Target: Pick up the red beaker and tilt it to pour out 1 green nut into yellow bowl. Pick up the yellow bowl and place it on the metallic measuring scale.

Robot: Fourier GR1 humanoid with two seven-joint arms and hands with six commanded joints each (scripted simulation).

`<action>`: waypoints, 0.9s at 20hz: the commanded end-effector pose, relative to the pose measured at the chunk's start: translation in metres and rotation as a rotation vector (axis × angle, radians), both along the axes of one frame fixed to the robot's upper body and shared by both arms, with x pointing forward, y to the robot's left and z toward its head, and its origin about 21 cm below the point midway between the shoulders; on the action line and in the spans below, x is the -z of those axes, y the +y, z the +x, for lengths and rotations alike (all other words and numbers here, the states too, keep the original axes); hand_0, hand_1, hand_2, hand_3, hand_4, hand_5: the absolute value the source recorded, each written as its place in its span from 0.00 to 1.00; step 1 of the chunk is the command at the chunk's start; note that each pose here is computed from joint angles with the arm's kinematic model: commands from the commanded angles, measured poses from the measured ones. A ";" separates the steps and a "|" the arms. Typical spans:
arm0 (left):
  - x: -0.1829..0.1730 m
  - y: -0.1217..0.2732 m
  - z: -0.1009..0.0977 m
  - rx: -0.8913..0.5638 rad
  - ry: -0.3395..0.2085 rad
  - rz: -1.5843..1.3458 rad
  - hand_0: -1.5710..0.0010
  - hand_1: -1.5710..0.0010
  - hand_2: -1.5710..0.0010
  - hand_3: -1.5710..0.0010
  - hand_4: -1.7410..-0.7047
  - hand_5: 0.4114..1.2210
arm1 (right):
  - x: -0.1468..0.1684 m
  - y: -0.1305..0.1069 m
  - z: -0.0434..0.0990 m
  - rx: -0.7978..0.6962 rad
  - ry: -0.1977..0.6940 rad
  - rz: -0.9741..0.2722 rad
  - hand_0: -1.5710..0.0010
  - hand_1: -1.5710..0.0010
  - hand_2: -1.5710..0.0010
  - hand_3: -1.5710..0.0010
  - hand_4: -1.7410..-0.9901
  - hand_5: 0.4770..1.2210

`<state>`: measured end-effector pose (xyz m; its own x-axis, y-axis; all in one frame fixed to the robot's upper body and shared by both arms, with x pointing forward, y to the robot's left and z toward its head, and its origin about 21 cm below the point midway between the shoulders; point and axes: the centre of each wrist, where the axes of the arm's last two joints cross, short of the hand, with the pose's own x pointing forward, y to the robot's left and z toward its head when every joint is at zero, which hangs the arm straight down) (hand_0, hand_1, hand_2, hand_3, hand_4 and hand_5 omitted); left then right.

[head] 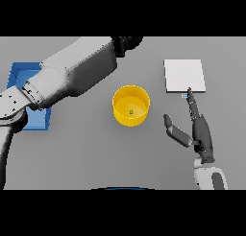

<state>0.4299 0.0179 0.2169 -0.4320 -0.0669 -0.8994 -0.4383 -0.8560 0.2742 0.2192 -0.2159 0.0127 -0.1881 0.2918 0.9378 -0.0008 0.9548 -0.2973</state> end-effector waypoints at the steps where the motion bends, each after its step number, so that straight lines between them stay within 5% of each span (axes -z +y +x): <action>1: -0.018 0.010 0.007 -0.006 -0.029 -0.036 0.00 0.00 0.00 0.25 0.01 1.00 | 0.002 0.000 0.000 -0.004 0.001 0.006 1.00 1.00 1.00 1.00 0.77 0.25; 2: -0.037 0.016 0.014 -0.053 -0.077 -0.109 0.00 0.00 0.00 0.20 0.01 1.00 | 0.002 0.002 0.001 -0.010 -0.004 0.001 1.00 1.00 1.00 1.00 0.77 0.25; 4: -0.075 0.032 0.026 -0.139 -0.079 -0.286 0.00 0.00 0.00 0.13 0.01 1.00 | 0.001 0.007 0.003 -0.026 -0.003 0.021 1.00 1.00 1.00 1.00 0.77 0.25; 9: -0.124 0.116 0.048 -0.426 0.015 -0.977 0.00 0.00 0.00 0.10 0.00 1.00 | -0.003 0.002 0.009 0.010 -0.008 -0.044 1.00 1.00 1.00 1.00 0.80 0.21; 14: -0.105 0.222 0.057 -0.650 0.049 -1.503 0.00 0.00 0.00 0.06 0.00 1.00 | 0.001 0.006 0.008 -0.047 -0.028 0.063 1.00 1.00 1.00 1.00 0.88 0.20; 18: -0.055 0.284 0.052 -0.858 -0.023 -1.763 0.00 0.00 0.00 0.02 0.00 1.00 | 0.000 -0.001 0.007 -0.067 -0.019 0.047 1.00 1.00 1.00 1.00 0.82 0.23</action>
<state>0.4822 0.3029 0.2707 0.2120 -0.8955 0.3914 -0.1378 0.3691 0.9191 0.2264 -0.2173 0.0131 -0.2250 0.2342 0.9458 -0.0595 0.9656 -0.2533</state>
